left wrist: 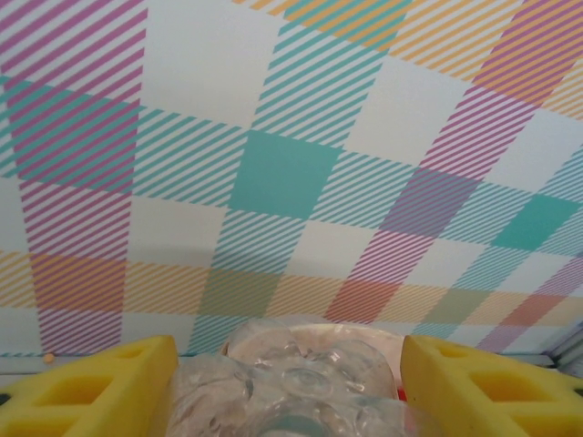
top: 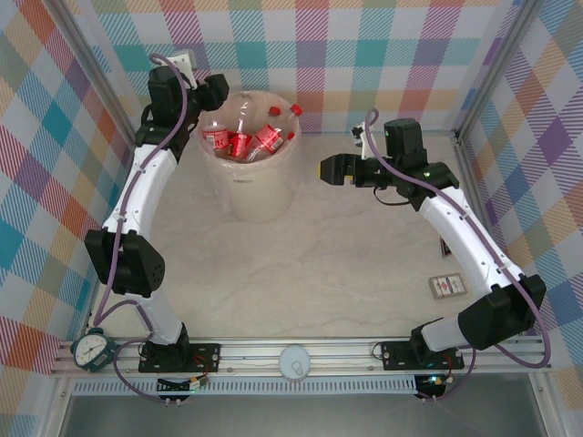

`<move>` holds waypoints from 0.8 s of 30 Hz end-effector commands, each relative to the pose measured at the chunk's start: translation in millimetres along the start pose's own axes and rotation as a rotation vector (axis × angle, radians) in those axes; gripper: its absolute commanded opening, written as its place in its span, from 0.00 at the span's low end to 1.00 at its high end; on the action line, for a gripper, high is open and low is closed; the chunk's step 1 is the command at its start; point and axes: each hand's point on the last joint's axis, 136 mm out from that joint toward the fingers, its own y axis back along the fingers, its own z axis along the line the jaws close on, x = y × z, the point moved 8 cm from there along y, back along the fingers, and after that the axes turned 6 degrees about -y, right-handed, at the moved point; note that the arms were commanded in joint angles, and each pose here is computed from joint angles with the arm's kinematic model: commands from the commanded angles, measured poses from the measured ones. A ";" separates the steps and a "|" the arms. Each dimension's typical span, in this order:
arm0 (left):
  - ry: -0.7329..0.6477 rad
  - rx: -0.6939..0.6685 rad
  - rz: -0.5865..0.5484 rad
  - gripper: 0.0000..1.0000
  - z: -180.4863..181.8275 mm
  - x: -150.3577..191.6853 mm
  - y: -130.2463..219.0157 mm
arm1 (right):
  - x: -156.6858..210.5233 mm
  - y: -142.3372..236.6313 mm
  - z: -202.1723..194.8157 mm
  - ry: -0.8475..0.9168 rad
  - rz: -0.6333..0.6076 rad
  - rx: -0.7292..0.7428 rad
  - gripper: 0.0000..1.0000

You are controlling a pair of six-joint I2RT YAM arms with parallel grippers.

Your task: Put the plastic bottles in the bin

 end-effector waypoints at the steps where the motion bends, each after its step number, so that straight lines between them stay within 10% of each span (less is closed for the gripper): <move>1: 0.058 0.099 0.014 0.62 -10.6 6.4 -4.0 | -4.3 4.8 4.6 0.021 -0.005 -0.014 0.89; 24: -0.254 0.053 0.511 0.59 -33.3 133.5 -44.5 | -4.3 -10.0 3.8 0.004 0.021 -0.034 0.88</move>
